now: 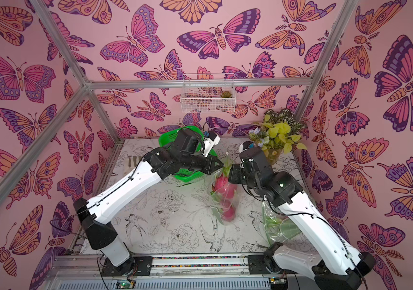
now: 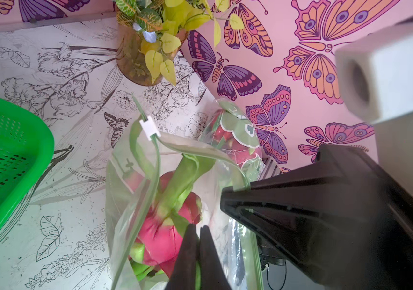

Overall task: Open the zip-top bag and take out the dragon fruit
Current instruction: Pick up the dragon fruit from the zipper food storage bag.

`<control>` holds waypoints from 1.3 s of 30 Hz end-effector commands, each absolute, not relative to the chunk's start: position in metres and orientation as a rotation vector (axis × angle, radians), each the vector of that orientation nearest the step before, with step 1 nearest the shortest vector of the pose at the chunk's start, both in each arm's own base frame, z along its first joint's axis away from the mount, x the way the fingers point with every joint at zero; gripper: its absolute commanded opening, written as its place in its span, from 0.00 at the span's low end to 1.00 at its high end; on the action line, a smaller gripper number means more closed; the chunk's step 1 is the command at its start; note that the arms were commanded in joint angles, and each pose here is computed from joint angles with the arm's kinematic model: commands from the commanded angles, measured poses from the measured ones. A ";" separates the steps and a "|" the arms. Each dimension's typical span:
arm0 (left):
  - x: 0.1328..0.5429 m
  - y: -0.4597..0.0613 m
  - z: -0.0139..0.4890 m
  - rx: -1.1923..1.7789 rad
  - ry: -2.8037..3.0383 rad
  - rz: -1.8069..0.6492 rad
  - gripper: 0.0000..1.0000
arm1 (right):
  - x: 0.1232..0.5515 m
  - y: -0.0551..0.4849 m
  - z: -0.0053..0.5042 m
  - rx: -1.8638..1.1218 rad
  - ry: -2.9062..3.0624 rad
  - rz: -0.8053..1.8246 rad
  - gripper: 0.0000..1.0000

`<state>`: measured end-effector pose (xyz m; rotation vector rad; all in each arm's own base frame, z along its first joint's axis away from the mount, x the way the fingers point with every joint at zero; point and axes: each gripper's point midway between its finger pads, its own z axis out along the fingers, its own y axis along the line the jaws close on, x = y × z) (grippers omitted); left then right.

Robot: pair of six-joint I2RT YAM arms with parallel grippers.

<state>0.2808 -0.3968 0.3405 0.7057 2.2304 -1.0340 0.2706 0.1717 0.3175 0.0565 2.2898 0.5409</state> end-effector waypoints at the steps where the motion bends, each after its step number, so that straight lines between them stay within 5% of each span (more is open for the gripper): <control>1: 0.279 -0.389 0.375 0.709 2.135 -1.020 0.00 | 0.273 0.165 0.322 0.067 2.262 0.518 0.00; 39: 0.278 -0.369 0.438 0.673 1.970 -0.969 0.00 | 0.298 0.146 0.274 0.311 2.329 0.582 0.00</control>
